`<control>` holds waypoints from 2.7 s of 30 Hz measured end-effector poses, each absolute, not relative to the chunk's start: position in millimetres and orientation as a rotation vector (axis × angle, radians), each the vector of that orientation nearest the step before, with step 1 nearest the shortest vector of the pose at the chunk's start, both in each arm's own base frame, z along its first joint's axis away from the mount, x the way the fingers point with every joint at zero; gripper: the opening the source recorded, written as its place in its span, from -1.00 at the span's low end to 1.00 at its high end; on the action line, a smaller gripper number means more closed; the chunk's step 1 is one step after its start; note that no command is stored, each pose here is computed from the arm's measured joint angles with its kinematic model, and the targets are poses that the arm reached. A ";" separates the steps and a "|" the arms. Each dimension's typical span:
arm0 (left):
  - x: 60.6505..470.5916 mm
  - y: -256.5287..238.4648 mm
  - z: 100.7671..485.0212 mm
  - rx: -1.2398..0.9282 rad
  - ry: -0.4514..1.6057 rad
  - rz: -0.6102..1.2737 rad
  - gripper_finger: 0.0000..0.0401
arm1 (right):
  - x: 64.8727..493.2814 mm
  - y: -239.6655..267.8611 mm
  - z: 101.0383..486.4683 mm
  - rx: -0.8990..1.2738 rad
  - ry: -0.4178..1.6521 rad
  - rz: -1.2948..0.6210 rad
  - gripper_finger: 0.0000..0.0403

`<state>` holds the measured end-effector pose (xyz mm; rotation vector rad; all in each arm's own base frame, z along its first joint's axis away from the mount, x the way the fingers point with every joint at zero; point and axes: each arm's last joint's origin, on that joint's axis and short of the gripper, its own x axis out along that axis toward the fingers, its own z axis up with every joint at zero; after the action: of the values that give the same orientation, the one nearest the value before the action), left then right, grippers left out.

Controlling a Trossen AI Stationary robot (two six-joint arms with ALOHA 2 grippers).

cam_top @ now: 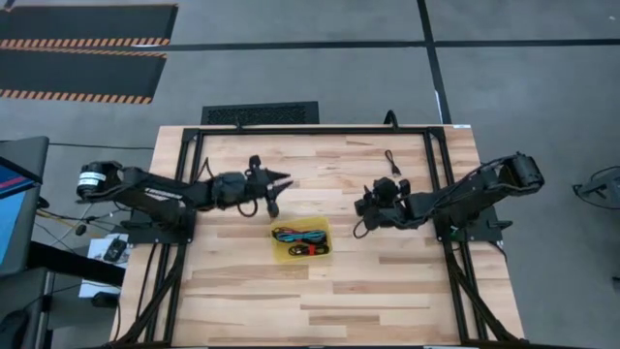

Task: Pick and place USB-C Cables
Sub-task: Put the black charger cable into the yellow bin

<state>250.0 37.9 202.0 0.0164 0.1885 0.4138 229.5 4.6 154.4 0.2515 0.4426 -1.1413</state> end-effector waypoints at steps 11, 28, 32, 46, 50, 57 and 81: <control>236.5 99.5 223.5 0.110 -0.003 0.477 -0.41 | 210.4 -41.7 139.3 0.233 0.494 -1.367 0.19; 240.2 85.3 201.9 -0.118 0.176 0.407 -0.41 | 213.7 -125.2 150.3 0.362 0.566 -1.150 0.18; 241.4 81.5 201.6 -0.112 0.180 0.408 -0.41 | 212.9 -125.0 149.6 0.361 0.578 -1.152 0.18; 243.9 83.3 210.6 -0.025 0.080 0.481 -0.35 | 214.4 -125.1 150.9 0.356 0.561 -1.147 0.18; 251.6 85.7 202.3 -0.028 0.059 0.480 -0.30 | 214.0 -125.3 150.7 0.355 0.564 -1.151 0.18; 267.3 89.5 179.6 -0.070 -0.003 0.470 -0.27 | 210.6 -123.9 147.2 0.346 0.623 -1.156 0.18; 268.8 82.9 178.4 -0.059 0.035 0.398 -0.27 | 183.6 -139.6 112.9 0.523 0.859 -1.326 0.18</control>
<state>268.8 82.9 178.4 -0.0592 0.0350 0.3976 183.6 -139.6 112.9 0.5229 0.8589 -1.3263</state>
